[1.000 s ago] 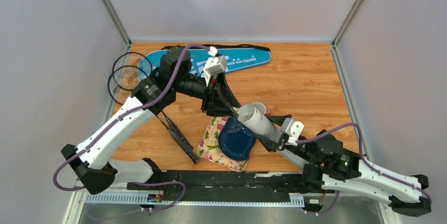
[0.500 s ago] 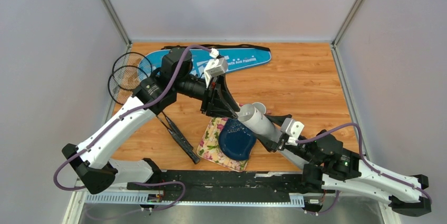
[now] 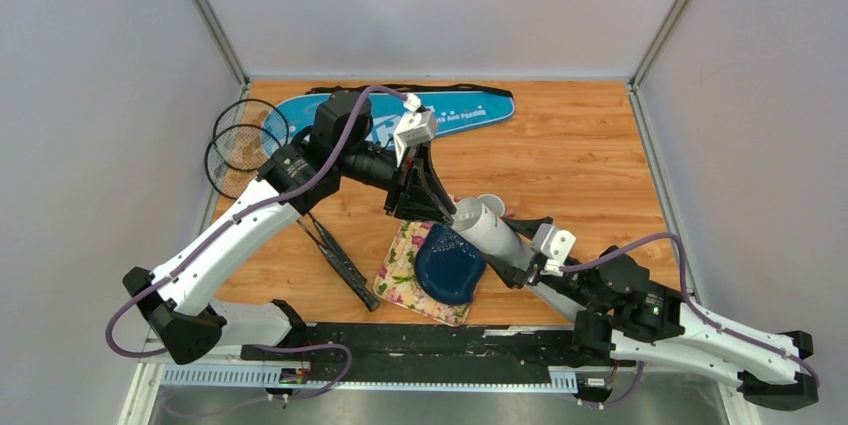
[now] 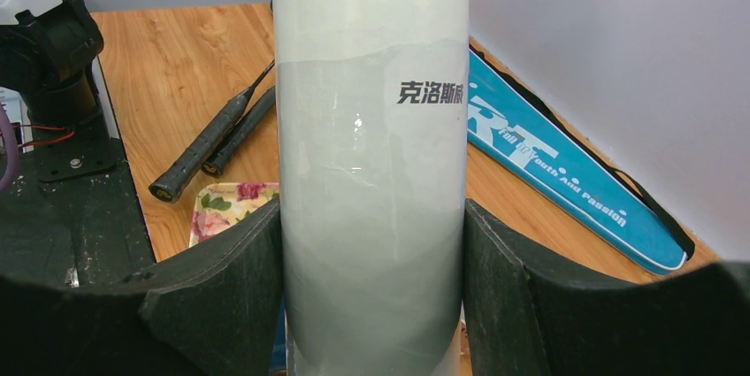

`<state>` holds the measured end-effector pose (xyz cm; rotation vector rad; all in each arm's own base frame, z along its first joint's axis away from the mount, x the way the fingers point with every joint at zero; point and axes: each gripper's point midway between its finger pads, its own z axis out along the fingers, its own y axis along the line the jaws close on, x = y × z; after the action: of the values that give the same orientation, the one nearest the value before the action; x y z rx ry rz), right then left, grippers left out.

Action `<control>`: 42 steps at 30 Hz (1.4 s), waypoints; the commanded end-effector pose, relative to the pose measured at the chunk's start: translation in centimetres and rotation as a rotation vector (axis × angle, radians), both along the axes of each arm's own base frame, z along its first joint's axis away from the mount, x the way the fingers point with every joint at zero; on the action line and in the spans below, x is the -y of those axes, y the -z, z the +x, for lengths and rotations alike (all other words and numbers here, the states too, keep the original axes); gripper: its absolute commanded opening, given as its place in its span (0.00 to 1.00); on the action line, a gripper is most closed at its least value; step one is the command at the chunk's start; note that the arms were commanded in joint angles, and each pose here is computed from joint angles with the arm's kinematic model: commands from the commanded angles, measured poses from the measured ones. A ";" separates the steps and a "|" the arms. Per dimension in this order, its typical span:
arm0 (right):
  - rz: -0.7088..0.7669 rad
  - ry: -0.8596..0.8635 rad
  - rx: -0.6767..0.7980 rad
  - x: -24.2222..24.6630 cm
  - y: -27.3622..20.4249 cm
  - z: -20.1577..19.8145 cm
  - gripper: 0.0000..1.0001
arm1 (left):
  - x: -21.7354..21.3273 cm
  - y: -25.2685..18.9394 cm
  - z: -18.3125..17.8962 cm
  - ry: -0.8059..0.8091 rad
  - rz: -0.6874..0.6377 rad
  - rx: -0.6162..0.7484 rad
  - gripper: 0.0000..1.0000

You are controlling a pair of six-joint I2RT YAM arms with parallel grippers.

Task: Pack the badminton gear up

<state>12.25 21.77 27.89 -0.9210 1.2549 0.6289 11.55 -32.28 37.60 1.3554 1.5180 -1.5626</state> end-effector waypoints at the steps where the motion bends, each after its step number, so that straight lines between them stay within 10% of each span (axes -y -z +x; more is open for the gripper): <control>1: 0.093 0.009 0.031 0.5 -3.6 0.0 0.21 | -0.2 -0.6 -0.5 0.027 -0.022 0.042 0.37; 18: 0.094 0.012 0.030 0.5 -3.7 0.0 0.21 | 0.3 -0.4 -0.1 -0.017 0.020 0.055 0.16; 32: 0.105 0.014 0.028 0.6 -3.8 0.0 0.20 | 0.6 0.8 -1.6 0.013 0.057 0.108 0.31; 42: 0.107 0.016 0.026 0.7 -3.8 0.0 0.20 | 1.2 1.1 -1.6 -0.016 0.089 0.162 0.19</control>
<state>12.29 21.93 27.65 -0.9292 1.2617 0.6248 10.40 -33.31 35.17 1.4421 1.5794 -1.4086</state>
